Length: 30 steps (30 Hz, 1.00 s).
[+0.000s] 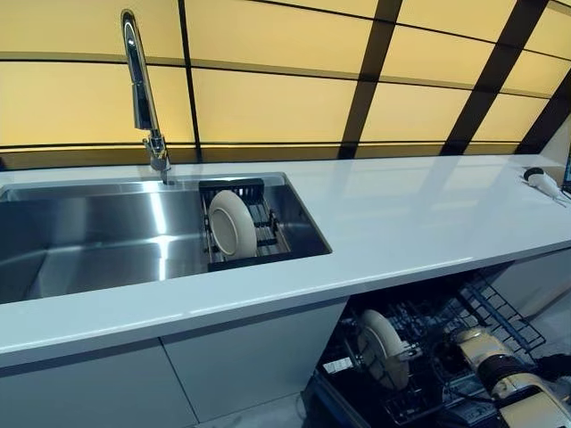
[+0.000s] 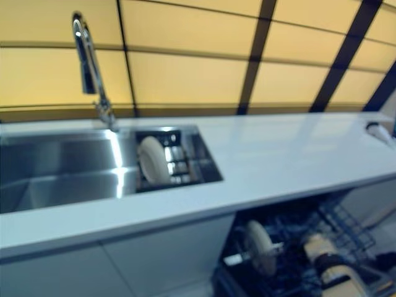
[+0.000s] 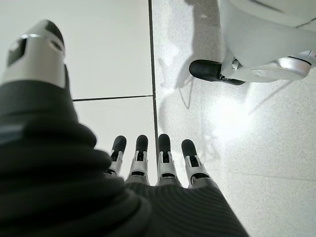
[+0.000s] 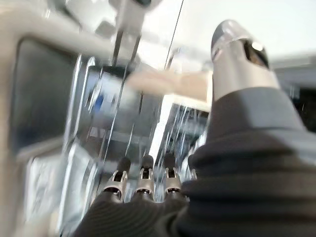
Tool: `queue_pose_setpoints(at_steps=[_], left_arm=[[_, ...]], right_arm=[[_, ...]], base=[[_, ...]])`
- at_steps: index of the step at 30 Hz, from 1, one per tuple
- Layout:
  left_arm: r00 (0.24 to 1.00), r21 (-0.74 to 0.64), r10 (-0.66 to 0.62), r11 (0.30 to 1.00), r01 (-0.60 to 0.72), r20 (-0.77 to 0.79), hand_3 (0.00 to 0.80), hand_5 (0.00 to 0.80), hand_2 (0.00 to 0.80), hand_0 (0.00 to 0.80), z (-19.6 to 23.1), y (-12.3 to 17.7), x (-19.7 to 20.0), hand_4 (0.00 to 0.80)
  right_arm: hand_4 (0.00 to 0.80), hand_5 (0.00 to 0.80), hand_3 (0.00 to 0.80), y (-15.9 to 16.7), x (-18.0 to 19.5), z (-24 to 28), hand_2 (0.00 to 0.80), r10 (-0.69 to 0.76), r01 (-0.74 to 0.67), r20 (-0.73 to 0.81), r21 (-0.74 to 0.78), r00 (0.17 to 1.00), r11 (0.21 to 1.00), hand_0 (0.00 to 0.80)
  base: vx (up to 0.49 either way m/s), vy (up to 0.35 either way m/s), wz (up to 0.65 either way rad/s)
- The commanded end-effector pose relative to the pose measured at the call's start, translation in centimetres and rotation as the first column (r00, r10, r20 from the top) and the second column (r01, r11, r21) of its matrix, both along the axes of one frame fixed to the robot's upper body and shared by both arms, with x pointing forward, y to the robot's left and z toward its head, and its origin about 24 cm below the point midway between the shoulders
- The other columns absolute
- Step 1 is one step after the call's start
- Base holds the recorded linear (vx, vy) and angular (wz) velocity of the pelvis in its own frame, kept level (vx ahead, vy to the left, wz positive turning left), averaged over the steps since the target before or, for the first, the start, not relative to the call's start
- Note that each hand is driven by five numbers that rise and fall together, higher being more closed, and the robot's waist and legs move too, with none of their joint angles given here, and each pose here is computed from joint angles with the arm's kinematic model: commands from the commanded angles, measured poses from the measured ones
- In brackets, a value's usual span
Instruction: Take plates into dishwasher
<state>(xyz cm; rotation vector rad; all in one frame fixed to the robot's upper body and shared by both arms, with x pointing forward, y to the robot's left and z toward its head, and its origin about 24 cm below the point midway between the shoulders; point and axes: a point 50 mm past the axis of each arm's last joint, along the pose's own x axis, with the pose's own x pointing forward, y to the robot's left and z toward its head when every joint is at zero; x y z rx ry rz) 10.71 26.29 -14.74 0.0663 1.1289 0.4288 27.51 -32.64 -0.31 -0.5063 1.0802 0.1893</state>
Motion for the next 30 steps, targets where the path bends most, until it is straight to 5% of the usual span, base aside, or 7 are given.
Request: queue_pose_setpoints(at_steps=[1, 14, 22, 27, 30], left_arm=[[0.999, 0.014, -0.032, 0.999, 0.031, 0.038, 0.0, 0.0, 0.0, 0.0, 0.4, -0.3, 1.9, 0.0], [0.998, 0.019, 0.0, 1.0, -0.001, 0.06, 0.0, 0.0, 0.0, 0.0, 0.5, 0.3, 1.6, 0.0], [0.998, 0.013, -0.006, 1.0, 0.005, 0.063, 0.0, 0.0, 0.0, 0.0, 0.2, -0.3, 1.3, 0.0], [0.998, 0.01, -0.012, 1.0, 0.011, 0.063, 0.0, 0.0, 0.0, 0.0, 0.1, -0.6, 1.2, 0.0], [0.998, 0.008, -0.015, 1.0, 0.015, 0.066, 0.0, 0.0, 0.0, 0.0, 0.1, -0.8, 1.3, 0.0]], right_arm=[[0.0, 0.0, 0.0, -3.6, 2.2, 6.4, 0.0, -0.028, 0.05, 0.159, -0.136, 0.987, 0.989, 0.0], [0.0, 0.0, 0.0, -11.4, -0.3, 15.5, 0.0, -0.208, 0.362, 0.405, -0.352, 0.89, 0.863, 0.0], [0.0, 0.0, 0.0, -13.4, -1.1, 19.3, 0.0, -0.311, 0.638, 0.658, -0.337, 0.686, 0.692, 0.0], [0.0, 0.0, 0.0, -12.5, 0.3, 22.0, 0.0, -0.252, 0.685, 0.783, -0.28, 0.568, 0.673, 0.0], [0.0, 0.0, 0.0, -10.4, 2.2, 25.6, 0.0, -0.058, 0.659, 0.866, -0.333, 0.497, 0.674, 0.0]], base=[[0.0, 0.0, 0.0], [-0.016, 0.008, -0.07], [-0.005, 0.004, -0.01], [-0.013, 0.008, 0.01], [-0.035, 0.031, 0.04]])
